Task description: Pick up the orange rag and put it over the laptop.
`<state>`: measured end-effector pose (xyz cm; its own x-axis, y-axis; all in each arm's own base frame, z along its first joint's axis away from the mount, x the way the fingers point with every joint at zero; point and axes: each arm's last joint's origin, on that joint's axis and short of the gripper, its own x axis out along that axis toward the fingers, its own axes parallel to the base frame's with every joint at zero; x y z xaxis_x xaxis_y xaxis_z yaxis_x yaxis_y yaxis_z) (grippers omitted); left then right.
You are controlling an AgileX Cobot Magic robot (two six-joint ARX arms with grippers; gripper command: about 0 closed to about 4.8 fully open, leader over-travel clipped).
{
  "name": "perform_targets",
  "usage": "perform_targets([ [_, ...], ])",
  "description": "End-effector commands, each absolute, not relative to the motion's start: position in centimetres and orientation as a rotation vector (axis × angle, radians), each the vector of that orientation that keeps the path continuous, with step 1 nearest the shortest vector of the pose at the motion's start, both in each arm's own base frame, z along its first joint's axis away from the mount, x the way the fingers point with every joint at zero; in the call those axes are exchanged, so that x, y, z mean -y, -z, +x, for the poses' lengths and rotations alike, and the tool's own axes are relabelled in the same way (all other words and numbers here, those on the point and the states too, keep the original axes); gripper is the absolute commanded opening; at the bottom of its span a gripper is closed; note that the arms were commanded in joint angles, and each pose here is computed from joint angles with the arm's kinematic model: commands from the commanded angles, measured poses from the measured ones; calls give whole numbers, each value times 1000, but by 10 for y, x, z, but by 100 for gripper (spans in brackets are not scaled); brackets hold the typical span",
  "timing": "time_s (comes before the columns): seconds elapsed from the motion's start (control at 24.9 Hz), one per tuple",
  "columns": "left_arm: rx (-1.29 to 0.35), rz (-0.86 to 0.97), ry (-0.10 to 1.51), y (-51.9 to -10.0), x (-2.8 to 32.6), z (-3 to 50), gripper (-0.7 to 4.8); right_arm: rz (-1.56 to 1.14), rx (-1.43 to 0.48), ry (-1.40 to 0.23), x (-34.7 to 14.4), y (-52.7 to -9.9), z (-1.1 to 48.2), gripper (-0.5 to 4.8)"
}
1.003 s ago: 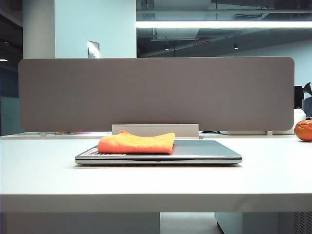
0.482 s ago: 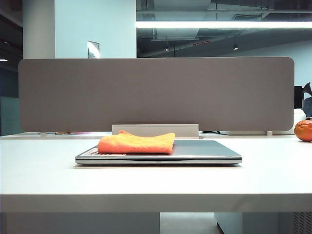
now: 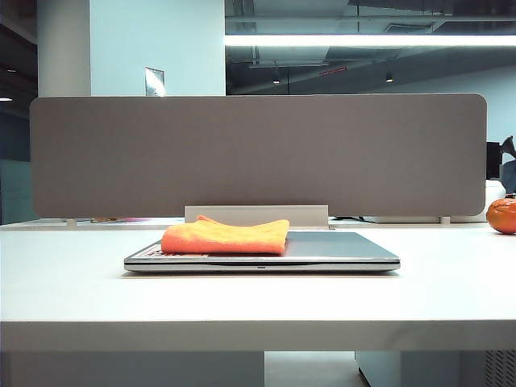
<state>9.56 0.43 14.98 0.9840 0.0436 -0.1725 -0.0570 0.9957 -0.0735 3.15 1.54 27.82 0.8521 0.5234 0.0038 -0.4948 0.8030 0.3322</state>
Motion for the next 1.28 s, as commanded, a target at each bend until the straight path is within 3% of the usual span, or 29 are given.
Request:
perform_targets([
  [0.04,-181,-71,-46,-148,-4,96,-6,325,-66,-550,-15,-281,30,-5],
  [0.32,-180,-71,-46,-148,-4,96,-6,264,-46,-548,-15,-281,30,-5],
  [0.56,-181,-72,-46,-148,-4,96,-6,223,21,-378,-11,-274,42,-5],
  [0.92,-181,-72,-46,-148,-4,96,-6,246,92,-299,-10,-220,81,-5],
  [1.28,-181,-72,-46,-148,-4,96,-6,203,-4,-164,-7,-174,95,-5],
])
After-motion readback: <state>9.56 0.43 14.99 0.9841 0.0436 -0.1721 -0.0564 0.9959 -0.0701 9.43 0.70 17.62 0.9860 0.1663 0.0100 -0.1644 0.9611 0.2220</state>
